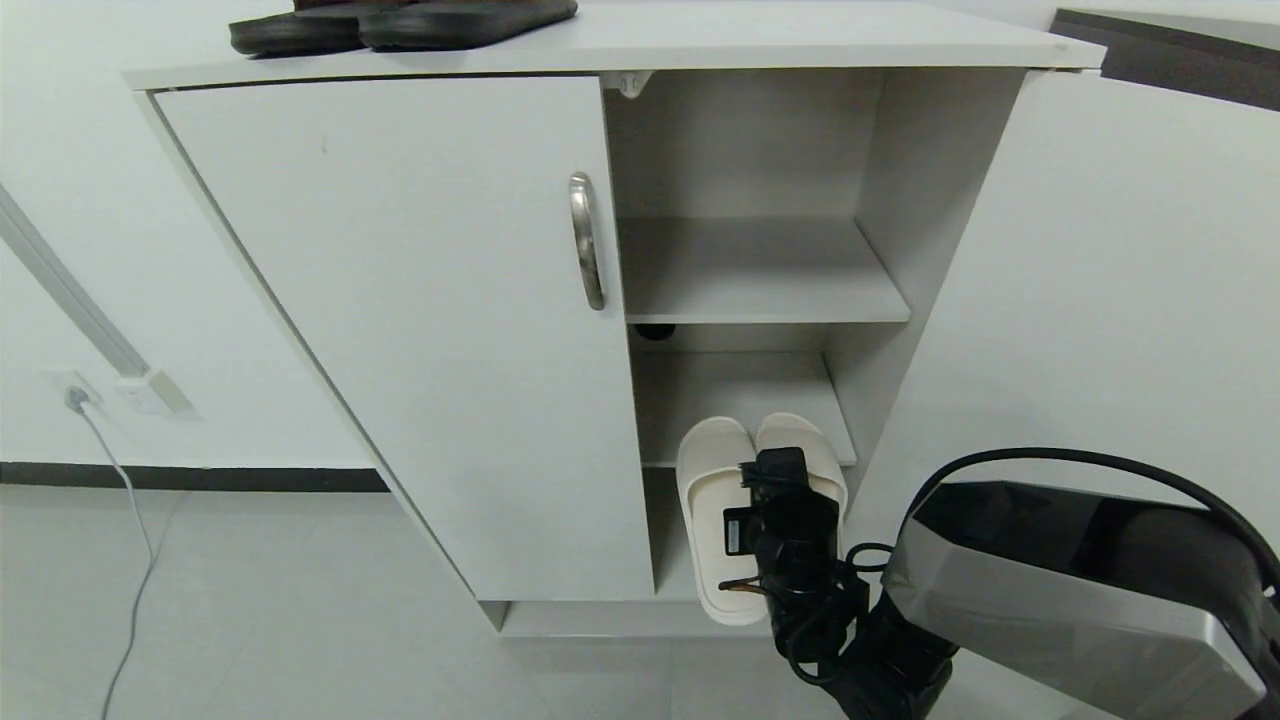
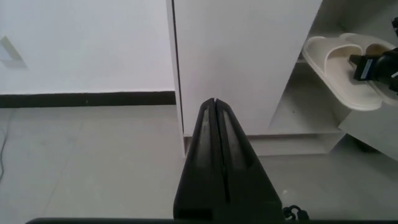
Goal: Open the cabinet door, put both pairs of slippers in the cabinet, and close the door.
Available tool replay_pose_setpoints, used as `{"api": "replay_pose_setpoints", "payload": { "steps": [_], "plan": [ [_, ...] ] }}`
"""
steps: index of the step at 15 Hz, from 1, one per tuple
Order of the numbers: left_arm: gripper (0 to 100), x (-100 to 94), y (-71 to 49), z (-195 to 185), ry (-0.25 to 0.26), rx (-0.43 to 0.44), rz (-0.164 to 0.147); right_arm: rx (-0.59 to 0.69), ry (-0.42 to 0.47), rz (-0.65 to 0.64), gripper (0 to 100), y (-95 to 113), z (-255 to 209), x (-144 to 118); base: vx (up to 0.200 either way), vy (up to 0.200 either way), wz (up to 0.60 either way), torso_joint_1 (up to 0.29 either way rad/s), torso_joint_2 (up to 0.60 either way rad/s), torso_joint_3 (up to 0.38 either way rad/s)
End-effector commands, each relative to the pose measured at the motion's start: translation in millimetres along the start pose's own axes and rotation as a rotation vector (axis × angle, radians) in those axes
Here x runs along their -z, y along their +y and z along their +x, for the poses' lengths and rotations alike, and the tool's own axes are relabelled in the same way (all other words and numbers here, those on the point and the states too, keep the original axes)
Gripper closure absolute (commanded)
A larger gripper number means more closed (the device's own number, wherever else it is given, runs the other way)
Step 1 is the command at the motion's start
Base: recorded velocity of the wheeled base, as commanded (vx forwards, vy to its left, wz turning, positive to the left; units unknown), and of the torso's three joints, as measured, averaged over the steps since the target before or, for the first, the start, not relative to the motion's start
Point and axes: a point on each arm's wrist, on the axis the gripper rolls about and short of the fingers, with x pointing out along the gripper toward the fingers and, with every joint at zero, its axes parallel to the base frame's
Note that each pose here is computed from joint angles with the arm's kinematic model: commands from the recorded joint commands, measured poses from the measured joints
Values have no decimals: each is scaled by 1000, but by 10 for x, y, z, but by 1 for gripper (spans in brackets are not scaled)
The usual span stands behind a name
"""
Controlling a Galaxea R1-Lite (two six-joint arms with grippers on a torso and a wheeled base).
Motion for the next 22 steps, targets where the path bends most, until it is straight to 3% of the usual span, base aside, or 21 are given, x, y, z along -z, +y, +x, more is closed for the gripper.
{"api": "replay_pose_setpoints", "payload": {
  "steps": [1,5,14,22],
  "plan": [
    [100,-1,0,1,1,-1,0,1,-2,2,100,-3,2,-11,200,0,0,2,2,2],
    [100,-1,1,1,1,-4,0,2,-2,4,100,-6,8,-8,200,0,0,4,4,5],
    [100,3,1,2,3,-5,0,22,-5,14,100,-15,285,-46,0,0,0,0,0,0],
    [100,3,2,2,3,-8,-3,22,4,12,100,138,798,-254,0,0,0,0,0,0]
  ]
}}
